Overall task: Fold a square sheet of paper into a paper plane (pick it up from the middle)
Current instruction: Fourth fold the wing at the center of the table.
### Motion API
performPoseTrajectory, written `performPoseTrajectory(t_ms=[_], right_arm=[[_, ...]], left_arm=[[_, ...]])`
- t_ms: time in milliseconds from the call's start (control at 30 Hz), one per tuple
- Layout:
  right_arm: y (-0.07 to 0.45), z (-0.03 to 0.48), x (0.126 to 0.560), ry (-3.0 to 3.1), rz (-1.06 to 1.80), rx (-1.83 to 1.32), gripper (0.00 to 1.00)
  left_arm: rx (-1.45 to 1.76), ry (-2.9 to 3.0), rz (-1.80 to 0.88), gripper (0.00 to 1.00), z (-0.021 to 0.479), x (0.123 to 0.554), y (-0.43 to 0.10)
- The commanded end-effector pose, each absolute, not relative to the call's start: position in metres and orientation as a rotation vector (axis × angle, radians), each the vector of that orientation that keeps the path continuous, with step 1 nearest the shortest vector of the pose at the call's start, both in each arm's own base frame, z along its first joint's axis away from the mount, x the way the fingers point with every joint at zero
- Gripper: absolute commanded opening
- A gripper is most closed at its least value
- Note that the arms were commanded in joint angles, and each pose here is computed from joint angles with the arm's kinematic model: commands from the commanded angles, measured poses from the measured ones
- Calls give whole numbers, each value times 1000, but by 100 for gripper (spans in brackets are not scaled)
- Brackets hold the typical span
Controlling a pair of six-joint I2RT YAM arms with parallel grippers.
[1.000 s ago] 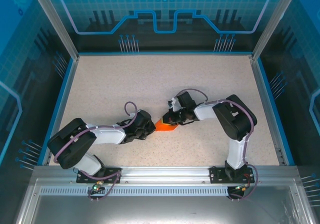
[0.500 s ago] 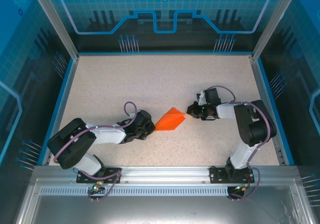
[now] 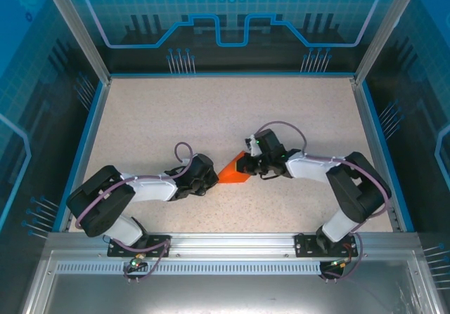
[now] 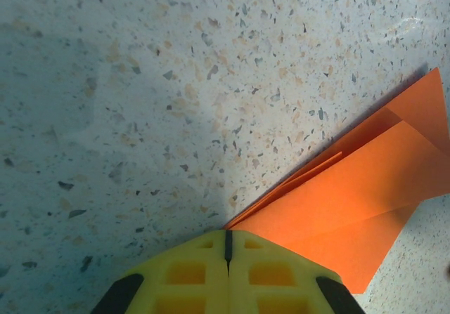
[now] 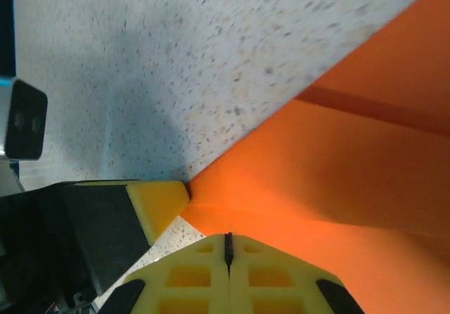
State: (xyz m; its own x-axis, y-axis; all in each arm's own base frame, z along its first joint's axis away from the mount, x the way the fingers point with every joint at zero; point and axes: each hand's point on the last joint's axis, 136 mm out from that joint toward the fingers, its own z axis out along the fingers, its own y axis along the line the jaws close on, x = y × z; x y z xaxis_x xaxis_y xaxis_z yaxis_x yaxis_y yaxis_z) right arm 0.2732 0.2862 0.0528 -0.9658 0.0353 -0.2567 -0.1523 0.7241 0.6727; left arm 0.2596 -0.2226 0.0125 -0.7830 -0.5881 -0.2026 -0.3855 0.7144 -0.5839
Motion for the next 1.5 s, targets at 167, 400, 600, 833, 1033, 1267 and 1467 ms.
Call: performPoseTrajectory(t_ms=[167, 400, 600, 833, 1033, 1267, 1467], right_arm=[[338, 43, 273, 2732, 1179, -143, 0], [345, 21, 264, 2824, 1148, -126, 0], [340, 10, 257, 2879, 1126, -78, 0], [347, 14, 250, 2869, 1183, -115, 0], [344, 8, 251, 2890, 1152, -114, 0], [290, -27, 262, 2988, 831, 58, 0], [240, -37, 273, 2962, 765, 207, 0]], left_arm=[[-769, 2681, -488, 0, -25, 229, -188], [-763, 2680, -499, 0, -25, 230, -191], [-772, 2676, -491, 0, -25, 230, -190], [-770, 2676, -488, 0, -26, 230, -189], [-773, 2676, -483, 0, -26, 229, -188], [-823, 2697, -420, 0, -32, 221, -178], [-854, 2719, -384, 0, -39, 214, -172]])
